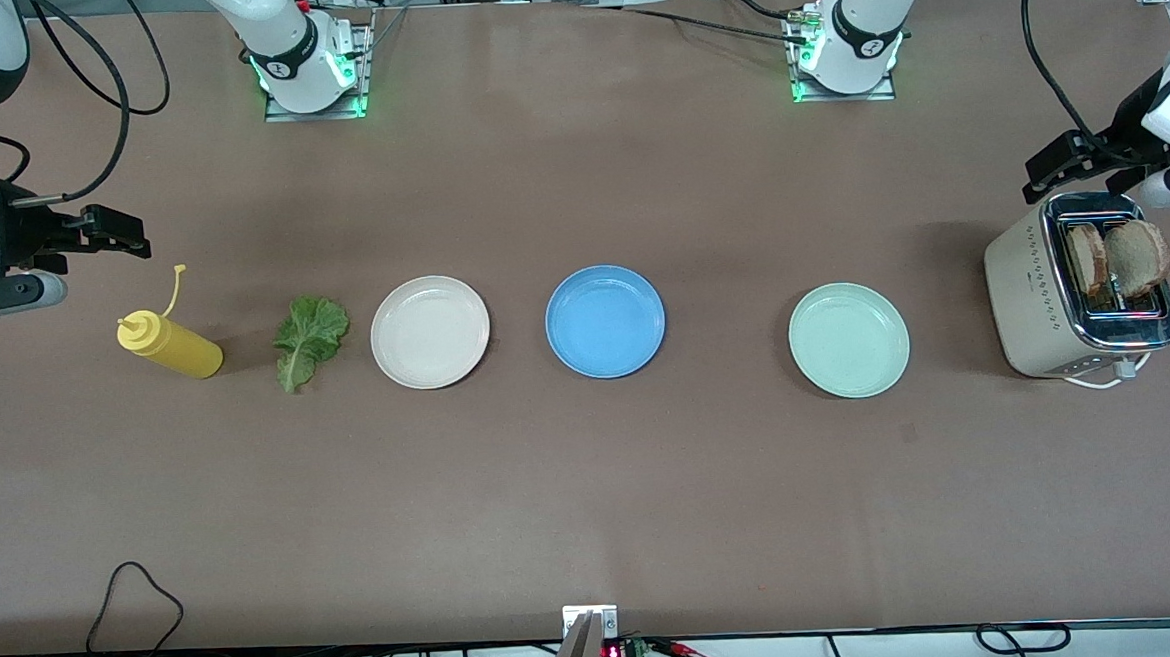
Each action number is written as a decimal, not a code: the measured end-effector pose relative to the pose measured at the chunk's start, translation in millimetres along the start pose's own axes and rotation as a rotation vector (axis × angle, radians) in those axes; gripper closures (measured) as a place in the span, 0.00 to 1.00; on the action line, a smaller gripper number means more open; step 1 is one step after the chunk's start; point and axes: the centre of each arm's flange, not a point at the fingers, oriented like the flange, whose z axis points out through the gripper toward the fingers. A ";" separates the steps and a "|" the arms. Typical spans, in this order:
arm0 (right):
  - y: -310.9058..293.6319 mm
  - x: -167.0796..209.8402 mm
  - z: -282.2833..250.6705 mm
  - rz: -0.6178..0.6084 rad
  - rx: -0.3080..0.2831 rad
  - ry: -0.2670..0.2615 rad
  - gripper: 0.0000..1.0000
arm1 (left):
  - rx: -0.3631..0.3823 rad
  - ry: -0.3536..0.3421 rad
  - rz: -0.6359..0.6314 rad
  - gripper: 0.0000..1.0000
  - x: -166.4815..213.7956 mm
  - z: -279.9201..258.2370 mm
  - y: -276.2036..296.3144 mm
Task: Make sandwich in blue plate with both arms
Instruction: 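Reach the left gripper to the toaster while the right gripper reaches the lettuce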
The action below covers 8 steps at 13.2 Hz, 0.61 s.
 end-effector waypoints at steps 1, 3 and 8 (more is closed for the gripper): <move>0.0 0.0 0.0 0.000 0.000 0.000 0.00 | 0.000 -0.004 -0.001 0.00 -0.7 1.0 -0.3; 0.0 0.0 0.0 0.000 0.000 0.000 0.00 | 0.000 -0.014 -0.002 0.00 -1.7 2.5 -0.8; 0.0 0.0 0.0 0.000 0.000 0.000 0.00 | 0.000 -0.048 -0.037 0.00 12.1 29.2 -20.1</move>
